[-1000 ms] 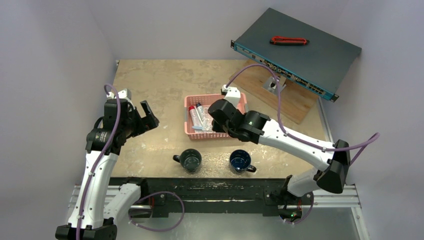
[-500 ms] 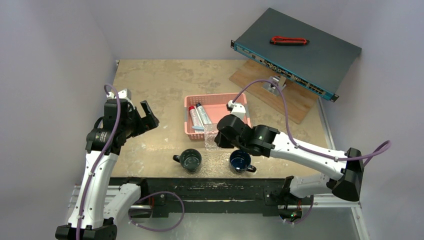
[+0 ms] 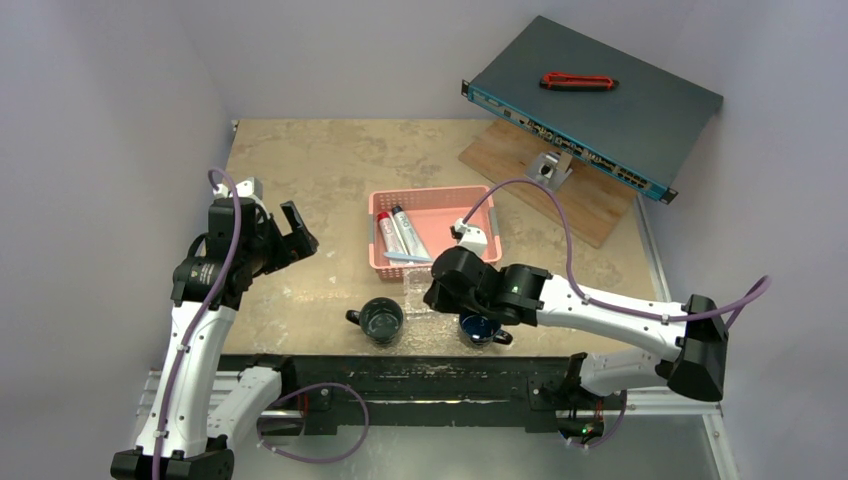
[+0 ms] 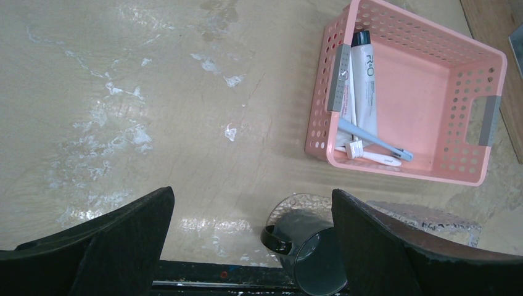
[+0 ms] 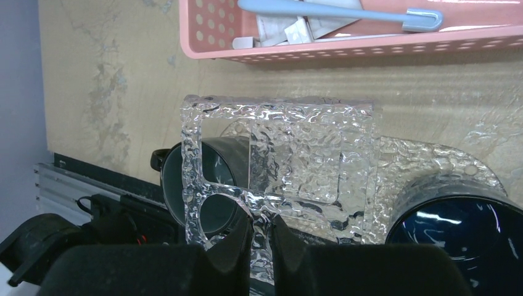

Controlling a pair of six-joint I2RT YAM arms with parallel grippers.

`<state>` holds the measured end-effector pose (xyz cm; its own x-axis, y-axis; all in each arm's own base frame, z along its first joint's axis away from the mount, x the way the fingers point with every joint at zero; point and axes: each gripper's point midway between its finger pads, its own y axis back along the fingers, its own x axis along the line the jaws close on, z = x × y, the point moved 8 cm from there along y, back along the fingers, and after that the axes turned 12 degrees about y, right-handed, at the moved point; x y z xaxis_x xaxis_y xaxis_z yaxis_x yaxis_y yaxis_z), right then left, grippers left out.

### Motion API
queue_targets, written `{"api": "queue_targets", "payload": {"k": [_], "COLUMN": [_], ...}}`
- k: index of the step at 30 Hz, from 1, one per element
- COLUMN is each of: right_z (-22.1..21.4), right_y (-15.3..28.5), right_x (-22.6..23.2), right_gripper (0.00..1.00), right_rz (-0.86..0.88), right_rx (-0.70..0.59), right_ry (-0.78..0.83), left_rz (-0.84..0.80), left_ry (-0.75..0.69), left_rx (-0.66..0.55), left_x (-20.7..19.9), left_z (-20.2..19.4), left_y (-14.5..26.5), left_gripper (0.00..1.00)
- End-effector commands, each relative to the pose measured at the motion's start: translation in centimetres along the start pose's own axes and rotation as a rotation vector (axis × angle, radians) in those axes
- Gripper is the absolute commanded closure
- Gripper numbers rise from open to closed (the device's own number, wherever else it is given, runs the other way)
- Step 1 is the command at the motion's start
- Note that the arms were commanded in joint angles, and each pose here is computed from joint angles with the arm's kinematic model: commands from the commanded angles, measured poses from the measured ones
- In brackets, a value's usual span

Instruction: Prepare toiletry sets of a toothbrush and toothpaste on the tray

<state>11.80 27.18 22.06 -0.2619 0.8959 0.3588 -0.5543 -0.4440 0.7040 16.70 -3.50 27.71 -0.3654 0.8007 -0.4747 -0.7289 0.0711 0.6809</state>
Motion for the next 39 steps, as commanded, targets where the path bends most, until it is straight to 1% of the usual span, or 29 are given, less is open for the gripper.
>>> {"api": "queue_targets", "payload": {"k": [1,30,39], "right_z": [0.7,-4.0,-5.1], "right_y": [1.0,-1.5,-2.4], "right_x": [0.8,-0.2,-0.1], "right_gripper": [1.0,1.0,1.0], "right_rz": [0.054,0.01,0.007], "right_rx": [-0.053,0.025,0.048], "right_ry": [-0.078,-0.122,-0.112], "left_rz": [-0.034,-0.034,-0.023], "left_ry": [-0.02,-0.019,-0.019], "left_rx": [-0.036,-0.032,-0.041], "left_x": [-0.4,-0.4,-0.3], "left_z": [0.5,0.4,0.5], "left_y": [0.3,0.3,0.2], "left_gripper": [0.01,0.01,0.01]}}
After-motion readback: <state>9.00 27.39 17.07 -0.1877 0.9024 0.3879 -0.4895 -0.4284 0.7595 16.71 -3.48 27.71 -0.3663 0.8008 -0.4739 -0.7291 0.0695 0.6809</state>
